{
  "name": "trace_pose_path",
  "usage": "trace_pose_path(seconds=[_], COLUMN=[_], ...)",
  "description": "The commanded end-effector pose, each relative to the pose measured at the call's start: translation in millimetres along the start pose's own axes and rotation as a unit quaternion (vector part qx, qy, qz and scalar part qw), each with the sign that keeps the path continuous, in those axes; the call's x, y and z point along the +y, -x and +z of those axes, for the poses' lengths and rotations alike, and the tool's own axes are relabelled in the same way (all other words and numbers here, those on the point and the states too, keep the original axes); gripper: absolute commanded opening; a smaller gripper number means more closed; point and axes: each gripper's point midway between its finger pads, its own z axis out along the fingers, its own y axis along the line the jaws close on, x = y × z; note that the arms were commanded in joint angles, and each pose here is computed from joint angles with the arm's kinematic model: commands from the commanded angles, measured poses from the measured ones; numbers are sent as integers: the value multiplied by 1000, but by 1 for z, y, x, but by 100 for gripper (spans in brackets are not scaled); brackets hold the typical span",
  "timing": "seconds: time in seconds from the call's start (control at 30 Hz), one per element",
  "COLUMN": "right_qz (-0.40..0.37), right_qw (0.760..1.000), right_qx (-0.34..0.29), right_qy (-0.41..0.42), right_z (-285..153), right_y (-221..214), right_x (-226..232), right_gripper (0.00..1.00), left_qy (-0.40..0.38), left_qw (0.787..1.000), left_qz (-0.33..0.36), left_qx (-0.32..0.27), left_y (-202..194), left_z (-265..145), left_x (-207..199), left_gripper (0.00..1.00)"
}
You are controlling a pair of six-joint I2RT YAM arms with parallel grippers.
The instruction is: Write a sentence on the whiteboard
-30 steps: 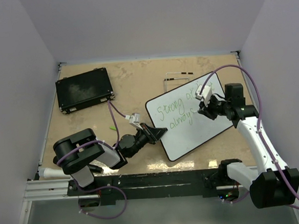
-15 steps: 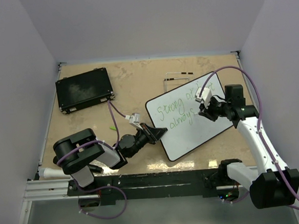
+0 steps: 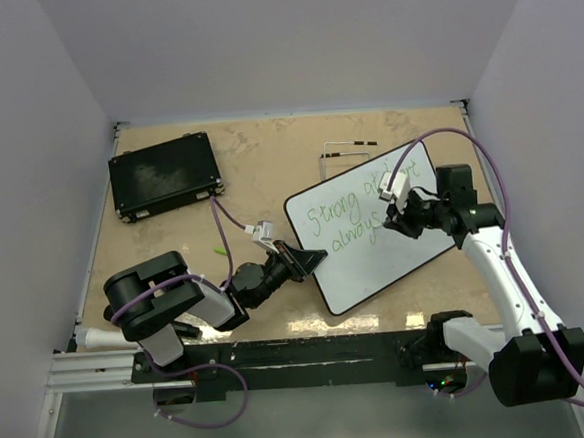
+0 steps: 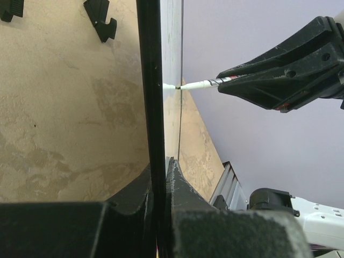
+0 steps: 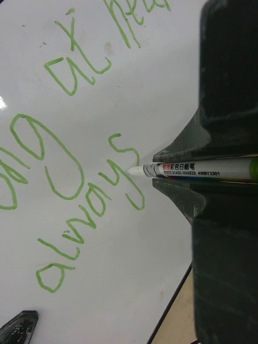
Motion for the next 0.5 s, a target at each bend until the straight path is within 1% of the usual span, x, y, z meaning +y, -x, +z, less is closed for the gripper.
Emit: trace_pose_path(seconds=[0.0, 0.07, 0.13, 0.2, 0.3, 0.37, 0.47], right_qz=[-26, -34, -52, -60, -51, -38, -24], right_qw=[999, 998, 995, 991, 989, 986, 983], right_qx=[-43, -44, -58, -66, -79, -106, -127], right_qy=[-5, -26, -69, -95, -115, -125, -127], right_z=[-18, -33, -56, -71, -81, -85, -84], right_y=[43, 53, 73, 87, 96, 106, 107], right_x=[-7, -9, -17, -21, -24, -24, -23], right_gripper=[0, 0, 0, 0, 0, 0, 0], left_qy=[-88, -86, -84, -85, -93, -97, -95], left_qw=[994, 994, 994, 994, 992, 991, 988], left_qz=[60, 61, 63, 65, 74, 89, 122], left_qx=[-38, -38, -38, -38, -36, -35, -24], left_y=[17, 18, 18, 18, 18, 20, 19], left_z=[-5, -6, -7, -7, -8, -9, -9], left_x=[-35, -34, -33, -33, -37, -39, -40], left_gripper=[0, 0, 0, 0, 0, 0, 0])
